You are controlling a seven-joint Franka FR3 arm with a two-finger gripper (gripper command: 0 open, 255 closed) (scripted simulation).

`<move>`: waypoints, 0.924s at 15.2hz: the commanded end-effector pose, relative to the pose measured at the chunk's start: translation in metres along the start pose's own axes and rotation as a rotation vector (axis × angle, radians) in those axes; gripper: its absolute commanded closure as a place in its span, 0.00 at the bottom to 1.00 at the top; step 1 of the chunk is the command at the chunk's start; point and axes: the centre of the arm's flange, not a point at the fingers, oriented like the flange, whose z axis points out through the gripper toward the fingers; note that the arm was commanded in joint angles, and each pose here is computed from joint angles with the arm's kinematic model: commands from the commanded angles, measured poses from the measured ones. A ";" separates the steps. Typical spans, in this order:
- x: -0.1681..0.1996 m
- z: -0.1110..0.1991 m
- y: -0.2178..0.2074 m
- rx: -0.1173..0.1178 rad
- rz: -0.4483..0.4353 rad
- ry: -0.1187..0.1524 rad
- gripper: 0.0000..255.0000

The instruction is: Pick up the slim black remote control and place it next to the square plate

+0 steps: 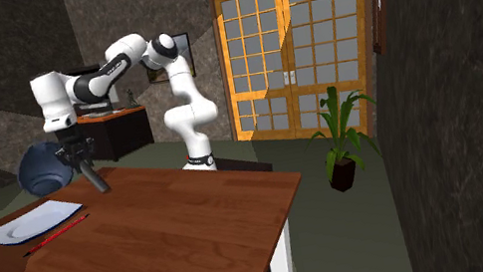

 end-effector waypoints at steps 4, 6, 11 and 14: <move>-0.068 0.002 0.006 0.000 -0.001 -0.001 1.00; -0.095 0.002 0.008 0.000 -0.001 -0.001 1.00; -0.160 0.002 0.015 0.000 -0.001 -0.001 1.00; -0.176 0.012 0.018 0.000 -0.001 -0.001 1.00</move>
